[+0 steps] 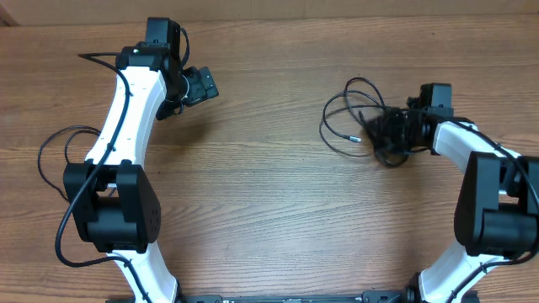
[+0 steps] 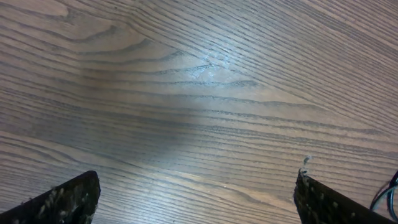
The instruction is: Untangle cables
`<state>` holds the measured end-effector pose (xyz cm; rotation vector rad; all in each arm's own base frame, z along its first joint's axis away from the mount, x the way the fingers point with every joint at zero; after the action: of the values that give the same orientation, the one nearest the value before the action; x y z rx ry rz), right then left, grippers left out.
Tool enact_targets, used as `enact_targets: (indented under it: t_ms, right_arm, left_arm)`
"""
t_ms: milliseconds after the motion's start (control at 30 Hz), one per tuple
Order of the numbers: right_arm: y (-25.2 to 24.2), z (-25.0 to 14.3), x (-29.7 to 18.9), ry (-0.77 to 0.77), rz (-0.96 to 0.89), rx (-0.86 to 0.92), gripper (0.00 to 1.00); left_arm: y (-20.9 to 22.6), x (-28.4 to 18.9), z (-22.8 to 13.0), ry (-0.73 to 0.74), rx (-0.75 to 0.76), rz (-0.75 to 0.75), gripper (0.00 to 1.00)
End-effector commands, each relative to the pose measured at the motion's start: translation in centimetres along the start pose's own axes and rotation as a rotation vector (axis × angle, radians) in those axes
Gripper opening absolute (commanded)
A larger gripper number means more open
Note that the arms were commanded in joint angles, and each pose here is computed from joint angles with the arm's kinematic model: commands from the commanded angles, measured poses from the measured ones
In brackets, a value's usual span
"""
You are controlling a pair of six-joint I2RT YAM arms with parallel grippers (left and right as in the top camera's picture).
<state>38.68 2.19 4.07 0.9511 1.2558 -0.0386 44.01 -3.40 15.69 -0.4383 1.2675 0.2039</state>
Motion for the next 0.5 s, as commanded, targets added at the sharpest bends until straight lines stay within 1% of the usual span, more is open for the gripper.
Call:
enact_targets:
  t_ms: [0, 100, 233, 367, 433, 467]
  right_arm:
    - [0.7, -0.4, -1.3, 0.030, 0.040, -0.036, 0.04]
    - [2.1, -0.4, -3.7, 0.003, 0.044, -0.079, 0.04]
    - [3.5, -0.5, -6.9, -0.070, 0.033, -0.108, 0.04]
    - [3.9, -0.6, -9.0, -0.139, 0.002, -0.125, 0.08]
    - [3.7, -0.4, -9.2, -0.156, -0.018, -0.124, 0.13]
    - [3.5, -0.5, -9.1, -0.154, -0.029, -0.119, 0.24]
  left_arm:
    - [0.0, -0.6, -0.1, -0.010, 0.018, 0.001, 1.00]
    - [0.0, -0.6, -0.1, -0.011, 0.018, 0.002, 1.00]
    - [0.0, -0.6, -0.1, -0.010, 0.018, 0.001, 1.00]
    - [0.0, -0.6, -0.1, -0.011, 0.018, 0.002, 0.99]
    - [0.0, -0.6, -0.1, -0.011, 0.018, 0.002, 1.00]
    - [0.0, -0.6, -0.1, -0.011, 0.018, 0.002, 1.00]
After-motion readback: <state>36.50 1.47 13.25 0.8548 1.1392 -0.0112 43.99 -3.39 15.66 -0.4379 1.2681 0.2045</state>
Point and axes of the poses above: each gripper's point midway between its finger pads, its own x axis out along the fingers, its own y axis along the line the jaws close on, z = x × y, the point moved 4 cm from there along -x, back along the fingers, and after that the axes turned 2 degrees about -x, right-handed, at the moved point
